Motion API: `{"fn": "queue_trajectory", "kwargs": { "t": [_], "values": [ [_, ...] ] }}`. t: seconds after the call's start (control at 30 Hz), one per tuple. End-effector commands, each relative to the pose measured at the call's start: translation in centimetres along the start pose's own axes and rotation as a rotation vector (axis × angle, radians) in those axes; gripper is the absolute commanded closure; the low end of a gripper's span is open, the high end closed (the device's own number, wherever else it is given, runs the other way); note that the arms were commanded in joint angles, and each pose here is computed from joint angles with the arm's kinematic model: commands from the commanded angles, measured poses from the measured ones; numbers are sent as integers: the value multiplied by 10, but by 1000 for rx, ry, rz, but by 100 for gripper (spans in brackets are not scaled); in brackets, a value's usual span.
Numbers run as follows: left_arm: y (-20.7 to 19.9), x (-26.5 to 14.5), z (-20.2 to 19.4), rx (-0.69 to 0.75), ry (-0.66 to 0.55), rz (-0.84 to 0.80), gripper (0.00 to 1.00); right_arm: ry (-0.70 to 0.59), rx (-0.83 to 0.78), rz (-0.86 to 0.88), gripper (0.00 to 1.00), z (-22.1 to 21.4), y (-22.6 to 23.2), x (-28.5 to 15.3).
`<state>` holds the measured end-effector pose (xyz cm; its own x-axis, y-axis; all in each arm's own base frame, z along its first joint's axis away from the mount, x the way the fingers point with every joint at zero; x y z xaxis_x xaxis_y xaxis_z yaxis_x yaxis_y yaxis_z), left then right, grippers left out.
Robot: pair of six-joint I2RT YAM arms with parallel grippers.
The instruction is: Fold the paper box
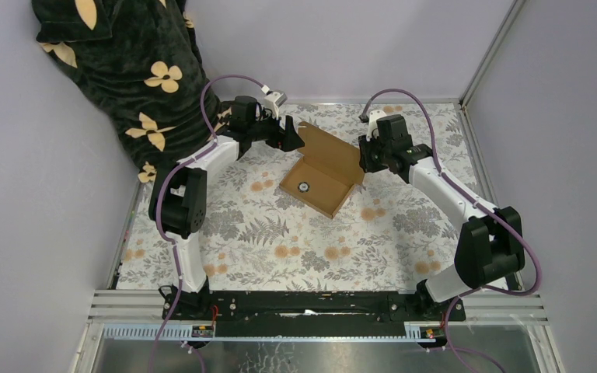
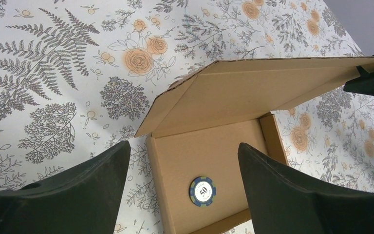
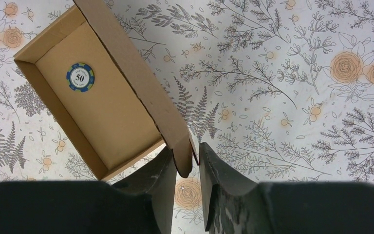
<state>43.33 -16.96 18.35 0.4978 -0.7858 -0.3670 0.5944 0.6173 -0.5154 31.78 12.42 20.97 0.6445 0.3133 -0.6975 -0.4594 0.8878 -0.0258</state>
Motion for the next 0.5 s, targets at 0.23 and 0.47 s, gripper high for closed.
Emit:
{"fn": "queue_trajectory", "kwargs": {
  "t": [0.23, 0.47],
  "values": [
    [-5, -1, 11, 50, -50, -49, 15, -53, -10, 12, 71, 17, -2, -7],
    [-4, -1, 9, 42, -46, -58, 16, -65, -13, 8, 73, 20, -2, -11]
  ]
}}
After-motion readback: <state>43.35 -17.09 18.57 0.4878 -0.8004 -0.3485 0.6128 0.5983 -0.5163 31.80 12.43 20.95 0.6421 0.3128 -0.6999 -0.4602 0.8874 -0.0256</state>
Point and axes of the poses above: each gripper's point midway between its finger pads, its own x axis out along the fingers, its own y axis along the line the jaws close on, z = x × y, the point moved 9 cm from there along -x, back along the fingers, and after that the axes turned 8 degrees about -x, right-handed, at the moved point
